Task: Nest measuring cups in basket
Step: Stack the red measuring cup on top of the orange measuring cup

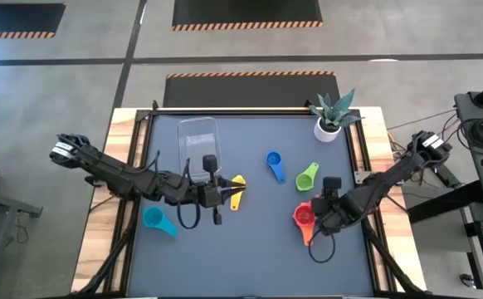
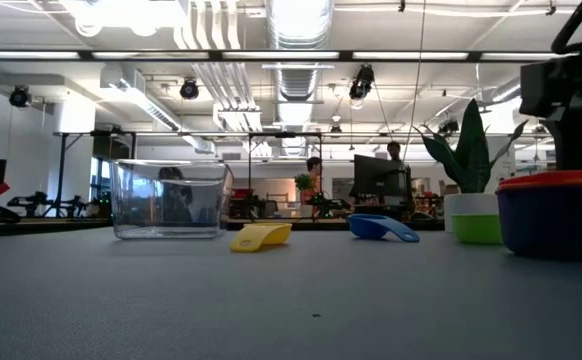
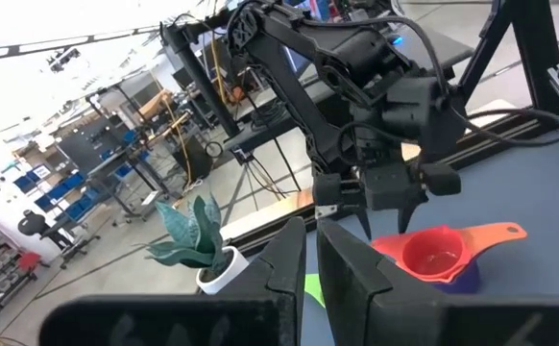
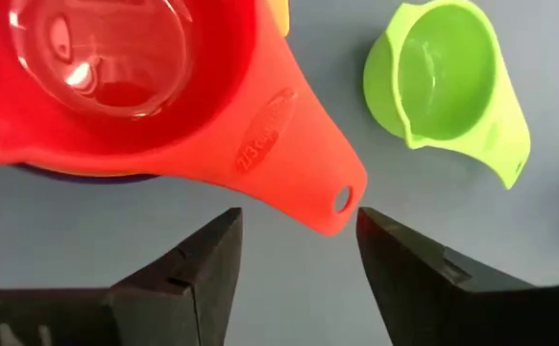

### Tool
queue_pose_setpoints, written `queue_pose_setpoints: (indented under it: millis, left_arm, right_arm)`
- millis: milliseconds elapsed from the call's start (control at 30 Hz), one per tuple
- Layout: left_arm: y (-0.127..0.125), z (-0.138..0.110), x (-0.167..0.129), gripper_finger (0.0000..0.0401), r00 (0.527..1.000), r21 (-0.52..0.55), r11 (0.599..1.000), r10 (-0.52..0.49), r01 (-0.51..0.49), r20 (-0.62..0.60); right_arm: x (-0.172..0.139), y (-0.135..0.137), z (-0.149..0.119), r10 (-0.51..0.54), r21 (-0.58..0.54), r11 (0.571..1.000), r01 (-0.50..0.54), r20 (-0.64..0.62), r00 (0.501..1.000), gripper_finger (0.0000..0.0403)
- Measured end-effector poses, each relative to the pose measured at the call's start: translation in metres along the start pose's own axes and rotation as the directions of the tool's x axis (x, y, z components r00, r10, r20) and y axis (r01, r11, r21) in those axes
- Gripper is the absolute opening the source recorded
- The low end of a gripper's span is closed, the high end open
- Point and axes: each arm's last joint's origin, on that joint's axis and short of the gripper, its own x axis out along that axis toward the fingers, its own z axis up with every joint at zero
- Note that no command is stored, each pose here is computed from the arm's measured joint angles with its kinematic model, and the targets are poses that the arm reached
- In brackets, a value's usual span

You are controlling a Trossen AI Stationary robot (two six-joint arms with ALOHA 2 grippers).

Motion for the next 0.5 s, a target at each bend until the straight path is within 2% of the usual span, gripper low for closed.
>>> queue_pose_setpoints:
  millis: [200,500]
  left_arm:
    - [0.0,0.0,0.0,0.0013,1.0,0.0,1.0,0.001,-0.001,0.0]
    - [0.0001,0.0,0.0,0.0013,1.0,0.0,1.0,0.002,-0.002,0.0]
  right_arm:
    - [0.0053,0.0019,0.0019,-0.057,0.028,0.998,0.057,0.007,0.998,0.0171]
    - [0.0044,0.002,0.0024,-0.047,0.039,0.998,0.047,0.012,0.999,0.0084]
